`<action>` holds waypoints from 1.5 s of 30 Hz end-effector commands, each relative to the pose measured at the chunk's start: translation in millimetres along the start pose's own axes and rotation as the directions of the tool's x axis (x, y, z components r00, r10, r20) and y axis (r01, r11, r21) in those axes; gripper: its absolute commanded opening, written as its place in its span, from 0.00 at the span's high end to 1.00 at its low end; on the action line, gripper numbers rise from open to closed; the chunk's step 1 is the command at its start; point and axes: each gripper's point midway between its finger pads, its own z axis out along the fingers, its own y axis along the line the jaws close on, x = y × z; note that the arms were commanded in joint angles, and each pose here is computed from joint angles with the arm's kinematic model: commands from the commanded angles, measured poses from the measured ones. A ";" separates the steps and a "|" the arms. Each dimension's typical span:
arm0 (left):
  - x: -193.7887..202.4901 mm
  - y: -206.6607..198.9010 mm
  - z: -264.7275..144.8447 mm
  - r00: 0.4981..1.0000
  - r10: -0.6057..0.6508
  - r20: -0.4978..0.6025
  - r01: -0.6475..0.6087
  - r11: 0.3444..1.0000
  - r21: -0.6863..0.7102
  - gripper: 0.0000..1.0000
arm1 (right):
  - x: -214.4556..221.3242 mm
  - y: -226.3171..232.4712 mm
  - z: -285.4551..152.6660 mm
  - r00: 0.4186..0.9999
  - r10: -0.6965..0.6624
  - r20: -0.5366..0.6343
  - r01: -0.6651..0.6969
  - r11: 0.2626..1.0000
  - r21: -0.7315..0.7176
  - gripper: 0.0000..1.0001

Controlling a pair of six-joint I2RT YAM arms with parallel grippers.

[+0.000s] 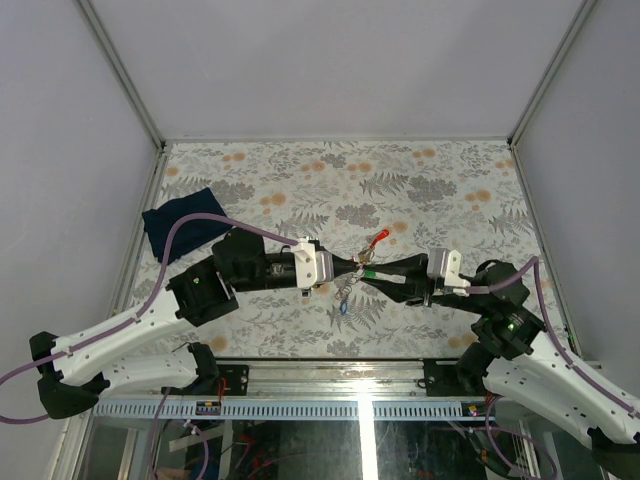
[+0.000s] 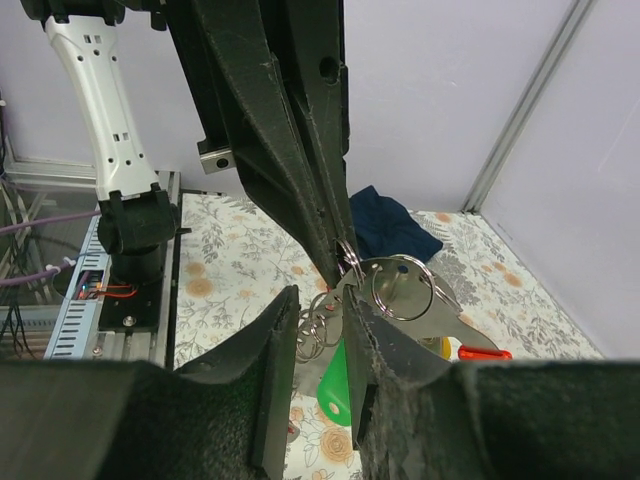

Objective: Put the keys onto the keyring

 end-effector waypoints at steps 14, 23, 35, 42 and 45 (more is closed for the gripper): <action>-29.2 12.1 -1.3 0.994 0.045 0.102 -0.042 0.998 -0.039 1.00 | -9.2 -13.2 1.7 0.999 -0.025 0.035 0.022 0.997 0.070 0.70; -27.9 9.4 -0.4 0.994 0.047 0.097 -0.045 0.999 -0.021 1.00 | -10.1 -14.7 1.6 0.999 -0.025 0.039 0.022 0.997 0.078 0.68; -22.8 4.3 2.5 0.996 0.045 0.076 -0.046 0.999 0.016 1.00 | -22.8 -3.9 2.4 0.995 -0.029 0.096 0.028 0.999 0.021 0.70; -22.2 5.4 3.7 0.996 0.046 0.072 -0.047 0.999 0.012 1.00 | -21.0 6.6 3.3 0.996 -0.012 0.094 0.016 0.999 -0.040 0.77; -22.2 5.6 3.6 0.996 0.046 0.072 -0.047 0.999 0.012 1.00 | -16.9 8.6 4.6 0.997 -0.002 0.081 0.006 0.999 -0.054 0.78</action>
